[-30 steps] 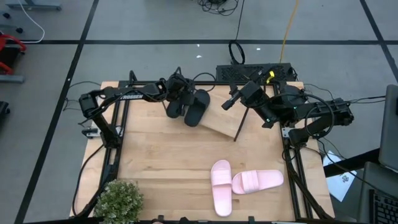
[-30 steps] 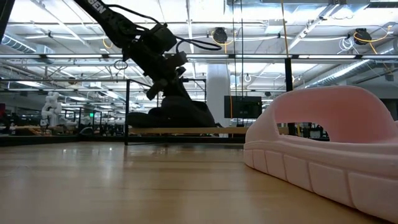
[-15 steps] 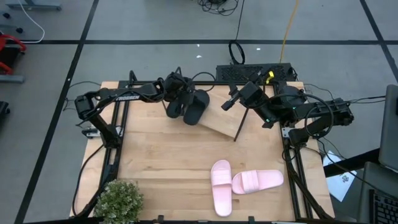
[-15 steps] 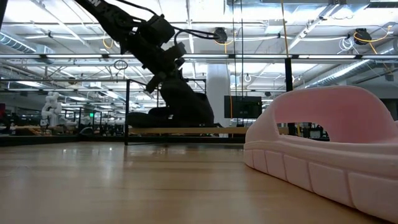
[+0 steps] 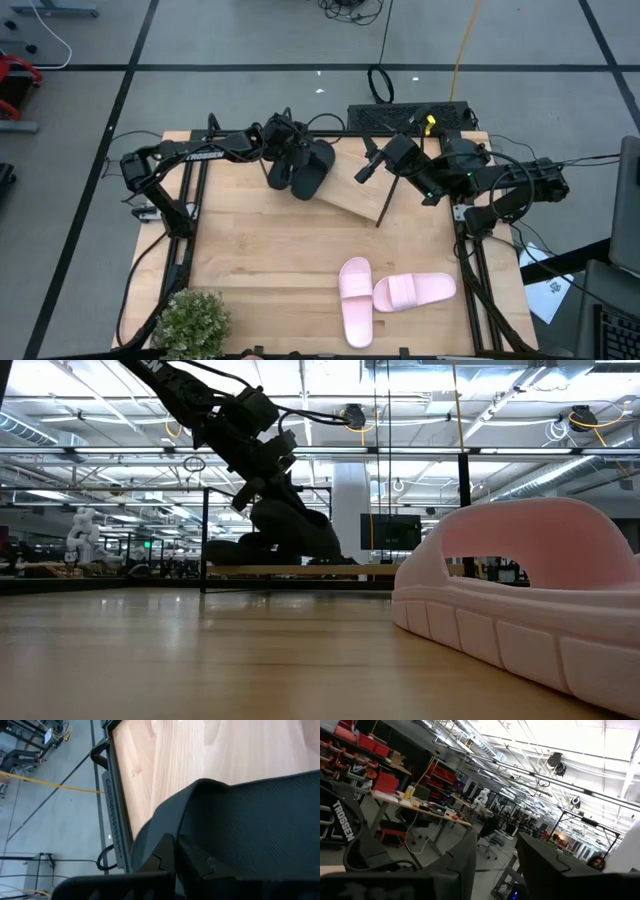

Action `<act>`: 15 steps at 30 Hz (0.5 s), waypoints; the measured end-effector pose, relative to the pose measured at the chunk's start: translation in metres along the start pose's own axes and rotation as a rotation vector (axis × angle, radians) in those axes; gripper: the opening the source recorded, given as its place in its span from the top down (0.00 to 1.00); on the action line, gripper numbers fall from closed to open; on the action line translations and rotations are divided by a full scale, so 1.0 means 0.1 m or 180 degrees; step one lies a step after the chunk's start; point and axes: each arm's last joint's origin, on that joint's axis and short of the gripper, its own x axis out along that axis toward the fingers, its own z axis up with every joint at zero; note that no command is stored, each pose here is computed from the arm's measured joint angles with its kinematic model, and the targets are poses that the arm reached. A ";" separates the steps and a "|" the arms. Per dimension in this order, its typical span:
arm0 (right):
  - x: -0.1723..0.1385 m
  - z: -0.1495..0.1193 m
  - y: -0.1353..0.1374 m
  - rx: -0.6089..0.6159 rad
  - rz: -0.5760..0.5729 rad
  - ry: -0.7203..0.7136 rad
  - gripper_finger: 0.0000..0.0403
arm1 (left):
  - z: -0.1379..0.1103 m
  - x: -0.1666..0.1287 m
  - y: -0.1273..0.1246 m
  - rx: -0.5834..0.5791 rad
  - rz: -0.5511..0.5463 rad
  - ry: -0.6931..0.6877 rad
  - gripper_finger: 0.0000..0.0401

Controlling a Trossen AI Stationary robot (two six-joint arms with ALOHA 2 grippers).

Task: Pick and place slides into the shelf
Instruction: Put the black slides on the shelf

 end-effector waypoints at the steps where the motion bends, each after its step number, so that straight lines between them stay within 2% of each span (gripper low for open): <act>1: 0.00 0.00 0.00 0.0000 0.0000 0.0000 0.68 | -0.01 0.00 0.00 -0.0008 -0.0003 -0.0002 1.00; 15: 0.00 -0.02 0.02 -0.0002 0.0046 0.0047 0.68 | -0.09 0.08 -0.01 -0.0104 -0.0067 0.0039 1.00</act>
